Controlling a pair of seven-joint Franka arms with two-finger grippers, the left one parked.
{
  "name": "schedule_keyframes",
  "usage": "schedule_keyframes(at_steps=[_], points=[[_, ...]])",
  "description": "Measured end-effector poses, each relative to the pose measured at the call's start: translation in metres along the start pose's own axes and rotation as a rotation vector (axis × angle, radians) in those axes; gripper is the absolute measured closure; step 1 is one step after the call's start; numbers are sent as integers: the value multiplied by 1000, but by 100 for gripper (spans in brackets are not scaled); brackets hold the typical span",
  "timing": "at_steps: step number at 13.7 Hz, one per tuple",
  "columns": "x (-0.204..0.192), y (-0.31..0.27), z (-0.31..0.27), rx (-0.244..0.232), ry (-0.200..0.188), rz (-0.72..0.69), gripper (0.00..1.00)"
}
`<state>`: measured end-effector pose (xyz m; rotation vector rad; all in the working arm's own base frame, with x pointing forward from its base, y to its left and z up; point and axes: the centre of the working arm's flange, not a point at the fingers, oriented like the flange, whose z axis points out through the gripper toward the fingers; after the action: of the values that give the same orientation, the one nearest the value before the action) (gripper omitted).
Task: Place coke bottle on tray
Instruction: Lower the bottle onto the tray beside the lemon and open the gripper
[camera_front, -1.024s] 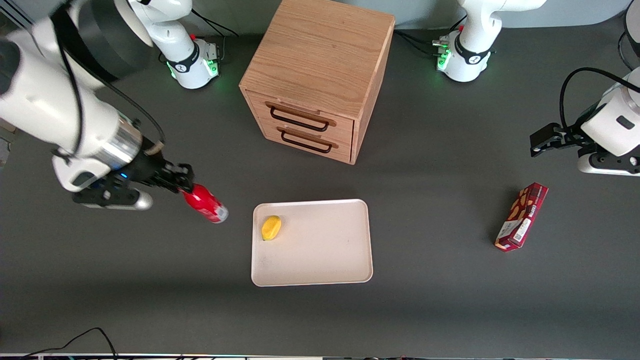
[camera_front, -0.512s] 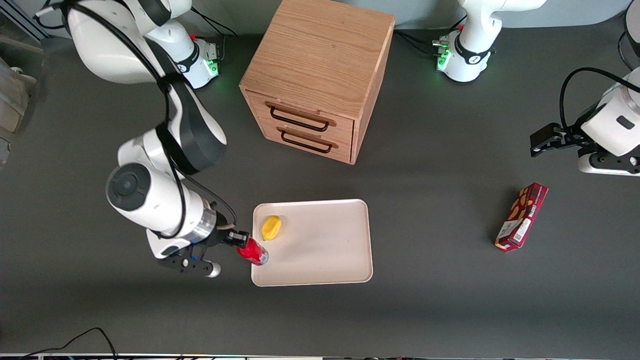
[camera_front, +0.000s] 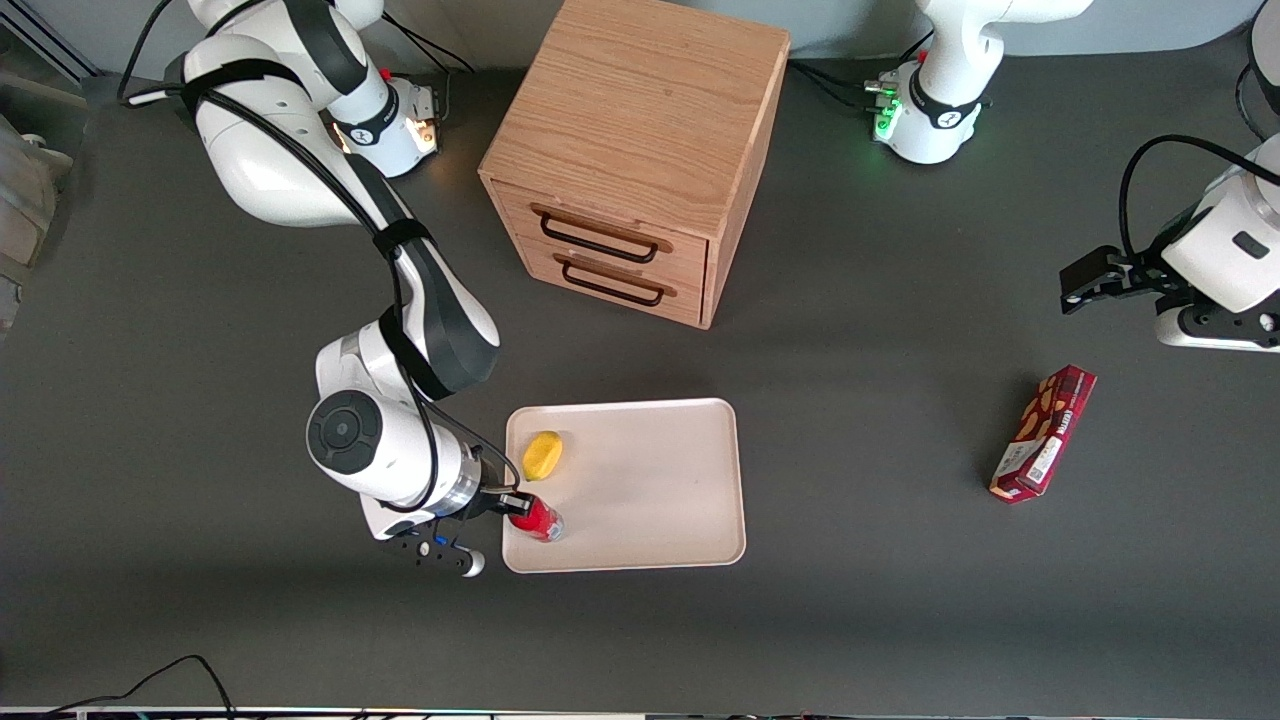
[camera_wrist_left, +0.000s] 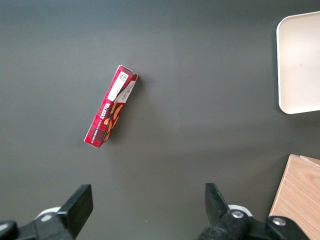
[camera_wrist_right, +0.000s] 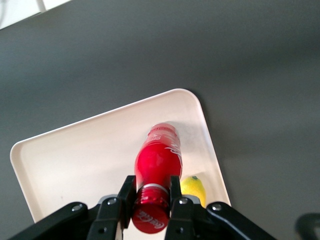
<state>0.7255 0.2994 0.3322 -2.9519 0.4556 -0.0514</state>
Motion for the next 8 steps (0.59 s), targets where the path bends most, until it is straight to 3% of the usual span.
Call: schedule_keyframes(at_steps=[4, 5, 8], points=[[2, 0, 3, 7, 10, 11, 68], [2, -1, 2, 11, 14, 12, 64], [6, -6, -21, 41, 53, 10, 33]])
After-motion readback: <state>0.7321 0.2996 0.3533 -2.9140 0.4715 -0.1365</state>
